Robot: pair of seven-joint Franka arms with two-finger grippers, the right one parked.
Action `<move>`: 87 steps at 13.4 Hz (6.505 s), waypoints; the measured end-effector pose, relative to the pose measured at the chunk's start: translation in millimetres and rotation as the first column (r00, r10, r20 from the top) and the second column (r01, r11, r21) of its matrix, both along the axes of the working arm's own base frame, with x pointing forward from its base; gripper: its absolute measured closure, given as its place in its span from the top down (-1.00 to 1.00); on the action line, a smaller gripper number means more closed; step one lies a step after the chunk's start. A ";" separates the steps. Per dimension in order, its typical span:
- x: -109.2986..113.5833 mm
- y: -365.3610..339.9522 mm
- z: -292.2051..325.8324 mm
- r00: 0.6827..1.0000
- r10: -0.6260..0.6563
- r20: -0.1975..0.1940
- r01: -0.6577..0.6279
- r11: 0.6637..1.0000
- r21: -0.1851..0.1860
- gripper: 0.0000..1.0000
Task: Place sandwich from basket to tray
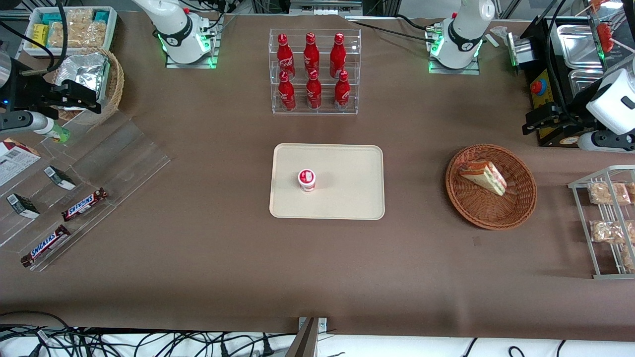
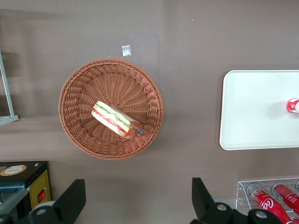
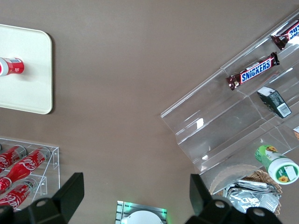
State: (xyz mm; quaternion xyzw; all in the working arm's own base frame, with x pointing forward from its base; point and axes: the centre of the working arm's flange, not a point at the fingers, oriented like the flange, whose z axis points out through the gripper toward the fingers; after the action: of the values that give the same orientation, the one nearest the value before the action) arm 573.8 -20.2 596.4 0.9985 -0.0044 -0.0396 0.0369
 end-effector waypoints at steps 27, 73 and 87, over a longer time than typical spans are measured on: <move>-49.3 29.1 -321.3 0.614 0.765 0.194 -0.786 0.615 0.062 1.00; -25.6 -361.0 -329.8 0.988 -0.141 -0.068 0.140 0.990 -0.014 -0.62; -6.1 -366.5 -323.8 0.999 -0.009 0.032 0.008 0.999 0.048 0.62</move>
State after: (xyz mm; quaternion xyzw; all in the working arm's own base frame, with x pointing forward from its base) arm 567.7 -386.6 272.6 0.9996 -0.0083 -0.0239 0.0129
